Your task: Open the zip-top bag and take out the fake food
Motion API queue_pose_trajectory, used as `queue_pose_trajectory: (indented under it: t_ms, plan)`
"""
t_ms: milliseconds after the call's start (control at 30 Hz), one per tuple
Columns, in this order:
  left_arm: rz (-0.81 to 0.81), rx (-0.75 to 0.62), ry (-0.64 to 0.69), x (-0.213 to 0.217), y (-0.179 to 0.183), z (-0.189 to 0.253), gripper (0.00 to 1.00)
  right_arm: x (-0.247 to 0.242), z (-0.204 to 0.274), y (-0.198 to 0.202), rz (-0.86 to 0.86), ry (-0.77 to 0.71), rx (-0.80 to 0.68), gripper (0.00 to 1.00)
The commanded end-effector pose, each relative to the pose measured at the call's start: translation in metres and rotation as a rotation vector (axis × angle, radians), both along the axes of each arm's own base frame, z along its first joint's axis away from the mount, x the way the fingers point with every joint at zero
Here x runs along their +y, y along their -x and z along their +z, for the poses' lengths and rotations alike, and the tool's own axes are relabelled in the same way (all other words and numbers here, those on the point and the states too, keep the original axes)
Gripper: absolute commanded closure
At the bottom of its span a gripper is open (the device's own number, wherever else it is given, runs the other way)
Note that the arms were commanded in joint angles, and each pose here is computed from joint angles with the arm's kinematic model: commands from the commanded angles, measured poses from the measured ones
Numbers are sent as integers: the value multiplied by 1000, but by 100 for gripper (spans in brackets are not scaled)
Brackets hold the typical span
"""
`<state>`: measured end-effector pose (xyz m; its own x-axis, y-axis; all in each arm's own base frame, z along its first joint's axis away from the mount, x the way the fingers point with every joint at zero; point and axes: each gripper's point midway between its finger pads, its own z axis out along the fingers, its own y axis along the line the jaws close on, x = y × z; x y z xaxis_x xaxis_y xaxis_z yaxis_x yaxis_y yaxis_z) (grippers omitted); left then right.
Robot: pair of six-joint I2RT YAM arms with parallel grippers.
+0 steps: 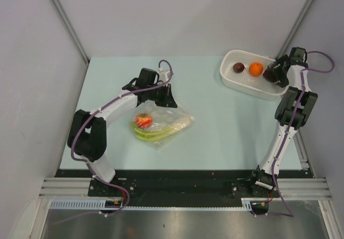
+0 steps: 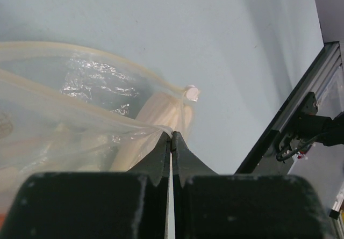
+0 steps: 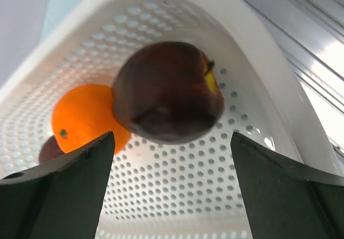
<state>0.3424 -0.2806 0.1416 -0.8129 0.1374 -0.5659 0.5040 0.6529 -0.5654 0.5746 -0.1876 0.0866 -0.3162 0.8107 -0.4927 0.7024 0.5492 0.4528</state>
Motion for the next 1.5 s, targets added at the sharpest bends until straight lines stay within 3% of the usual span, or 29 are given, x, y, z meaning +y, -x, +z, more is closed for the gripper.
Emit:
queue_pose_trajectory:
  t_ms: [0, 233, 433, 567, 733, 933, 1000, 1200, 1467]
  plan:
    - [-11, -63, 98, -1, 11, 39, 100, 8, 56, 21, 38, 33, -15, 7]
    - [-17, -89, 108, 5, 25, 56, 100, 58, 100, 63, 116, 42, -45, 8]
    - [-27, -105, 127, 6, 39, 67, 100, 139, 115, 103, 331, 40, -64, 9]
    - [-42, -96, 140, 5, 50, 69, 100, 227, 117, 127, 637, -82, -132, 12]
    - [-59, -110, 147, 3, 63, 75, 100, 344, 109, 177, 995, -215, -108, 19]
    - [-94, -110, 169, -9, 76, 79, 100, 448, 114, 227, 1321, -355, -134, 41]
    - [-107, -108, 183, -16, 81, 82, 100, 470, 104, 236, 1363, -418, -108, 51]
    - [-123, -133, 202, -26, 85, 95, 100, 519, 85, 251, 1381, -499, -82, 61]
    - [-123, -140, 208, -29, 85, 100, 100, 530, 69, 267, 1373, -547, -69, 62]
